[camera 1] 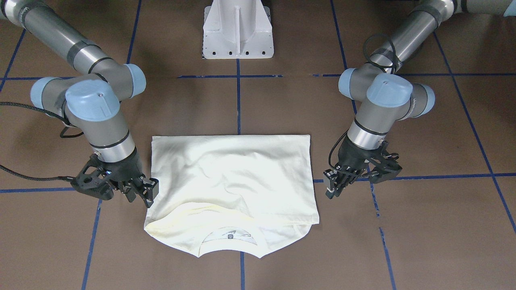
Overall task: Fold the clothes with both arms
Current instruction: 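Release the hem and move the right gripper to the folded bundle's near corner, then drag the folded shirt corner toward the robot with the right gripper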
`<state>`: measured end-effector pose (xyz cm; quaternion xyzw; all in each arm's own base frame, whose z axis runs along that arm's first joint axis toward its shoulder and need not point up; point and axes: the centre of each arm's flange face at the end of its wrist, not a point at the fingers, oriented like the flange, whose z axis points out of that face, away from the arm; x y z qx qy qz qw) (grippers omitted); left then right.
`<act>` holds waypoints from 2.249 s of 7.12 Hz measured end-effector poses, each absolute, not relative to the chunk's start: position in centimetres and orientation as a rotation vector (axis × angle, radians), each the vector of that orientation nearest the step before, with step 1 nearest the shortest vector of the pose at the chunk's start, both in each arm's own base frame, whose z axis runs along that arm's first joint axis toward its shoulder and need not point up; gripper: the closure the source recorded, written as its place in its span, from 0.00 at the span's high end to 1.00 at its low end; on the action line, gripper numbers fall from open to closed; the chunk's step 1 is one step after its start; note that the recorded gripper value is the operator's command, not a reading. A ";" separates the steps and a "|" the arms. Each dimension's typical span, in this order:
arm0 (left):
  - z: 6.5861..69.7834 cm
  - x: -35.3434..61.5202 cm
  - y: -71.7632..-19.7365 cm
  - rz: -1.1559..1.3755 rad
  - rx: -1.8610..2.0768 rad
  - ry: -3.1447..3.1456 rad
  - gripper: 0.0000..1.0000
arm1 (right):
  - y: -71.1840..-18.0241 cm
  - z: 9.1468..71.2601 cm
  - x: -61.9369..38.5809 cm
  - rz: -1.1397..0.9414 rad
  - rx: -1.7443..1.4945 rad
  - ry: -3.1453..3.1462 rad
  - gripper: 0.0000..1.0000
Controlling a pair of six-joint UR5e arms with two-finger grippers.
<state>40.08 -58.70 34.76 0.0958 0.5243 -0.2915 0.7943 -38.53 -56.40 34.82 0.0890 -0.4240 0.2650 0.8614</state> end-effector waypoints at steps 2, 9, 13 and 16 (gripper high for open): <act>35.9 39.2 -58.2 -0.656 0.176 1.124 0.30 | -49.1 37.3 -37.7 0.679 0.072 -0.920 0.70; 35.4 39.5 -58.2 -0.643 0.182 1.139 0.29 | -41.4 38.9 -45.6 0.769 0.016 -0.884 0.05; 35.5 39.6 -58.2 -0.642 0.181 1.137 0.28 | -39.9 37.9 -45.6 0.745 0.011 -0.906 0.00; 33.4 40.7 -57.0 -0.599 0.160 1.186 0.29 | -27.9 33.6 -36.9 0.577 -0.124 -1.008 0.00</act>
